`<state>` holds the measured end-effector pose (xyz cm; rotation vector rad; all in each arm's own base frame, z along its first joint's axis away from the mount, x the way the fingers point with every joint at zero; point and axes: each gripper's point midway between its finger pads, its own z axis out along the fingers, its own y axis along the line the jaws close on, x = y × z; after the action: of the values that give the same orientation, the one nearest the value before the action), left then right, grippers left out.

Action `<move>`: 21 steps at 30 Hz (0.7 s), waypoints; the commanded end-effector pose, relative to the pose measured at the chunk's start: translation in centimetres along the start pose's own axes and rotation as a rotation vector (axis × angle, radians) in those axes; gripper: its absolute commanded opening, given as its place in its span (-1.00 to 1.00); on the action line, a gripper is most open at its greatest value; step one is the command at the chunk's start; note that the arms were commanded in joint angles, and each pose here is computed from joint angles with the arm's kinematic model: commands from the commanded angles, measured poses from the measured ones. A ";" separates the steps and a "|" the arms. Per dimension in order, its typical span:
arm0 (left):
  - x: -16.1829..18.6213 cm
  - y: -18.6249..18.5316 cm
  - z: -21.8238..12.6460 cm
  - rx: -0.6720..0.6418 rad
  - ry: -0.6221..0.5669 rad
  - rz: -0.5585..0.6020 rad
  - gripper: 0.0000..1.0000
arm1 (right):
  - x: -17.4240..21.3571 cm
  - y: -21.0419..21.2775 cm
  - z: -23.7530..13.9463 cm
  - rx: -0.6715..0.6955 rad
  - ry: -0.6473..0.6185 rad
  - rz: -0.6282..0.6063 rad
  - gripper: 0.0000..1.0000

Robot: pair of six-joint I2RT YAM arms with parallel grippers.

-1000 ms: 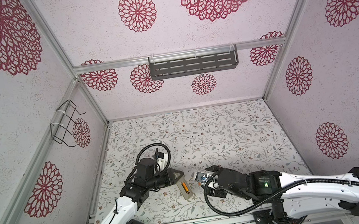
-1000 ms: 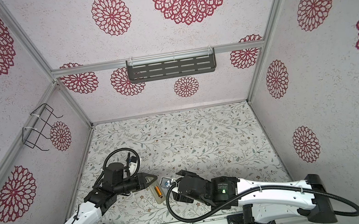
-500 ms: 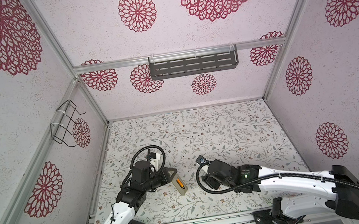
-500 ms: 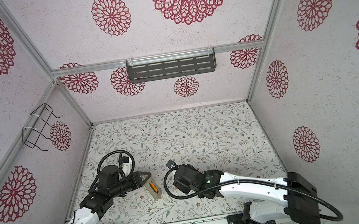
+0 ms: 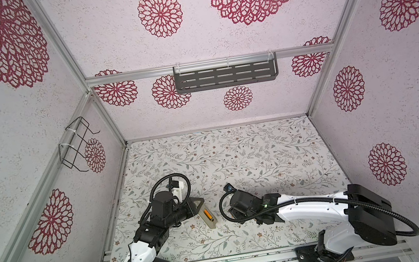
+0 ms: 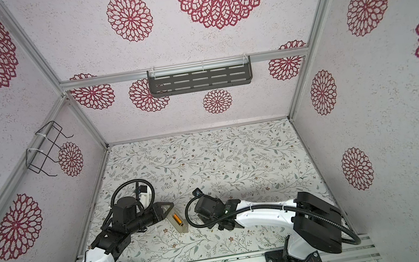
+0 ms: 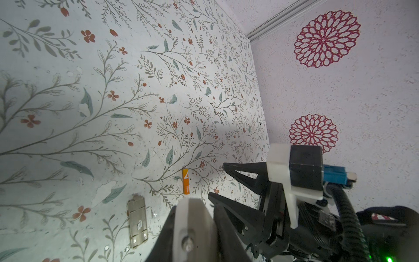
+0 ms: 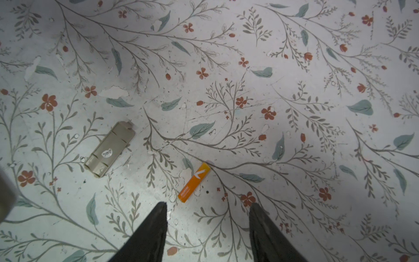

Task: Load the batteries into the remote control
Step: 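Lift the right gripper off the remote and move over the second battery, then lower the right gripper and grasp the second orange battery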

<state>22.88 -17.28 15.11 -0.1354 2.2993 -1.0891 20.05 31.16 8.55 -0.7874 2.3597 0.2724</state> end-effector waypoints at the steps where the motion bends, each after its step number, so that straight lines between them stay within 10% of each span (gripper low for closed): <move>1: -0.7 -0.2 -0.1 0.018 -0.037 0.011 -1.00 | -1.4 1.0 0.3 -0.033 -0.031 0.054 0.19; 21: -0.7 -0.3 0.0 0.019 -0.030 0.011 -1.00 | 0.3 1.3 3.4 -0.008 0.030 0.038 0.18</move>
<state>22.85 -17.22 14.81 -0.1420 2.3046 -1.0881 20.07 31.98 4.22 -0.8046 2.4307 0.2327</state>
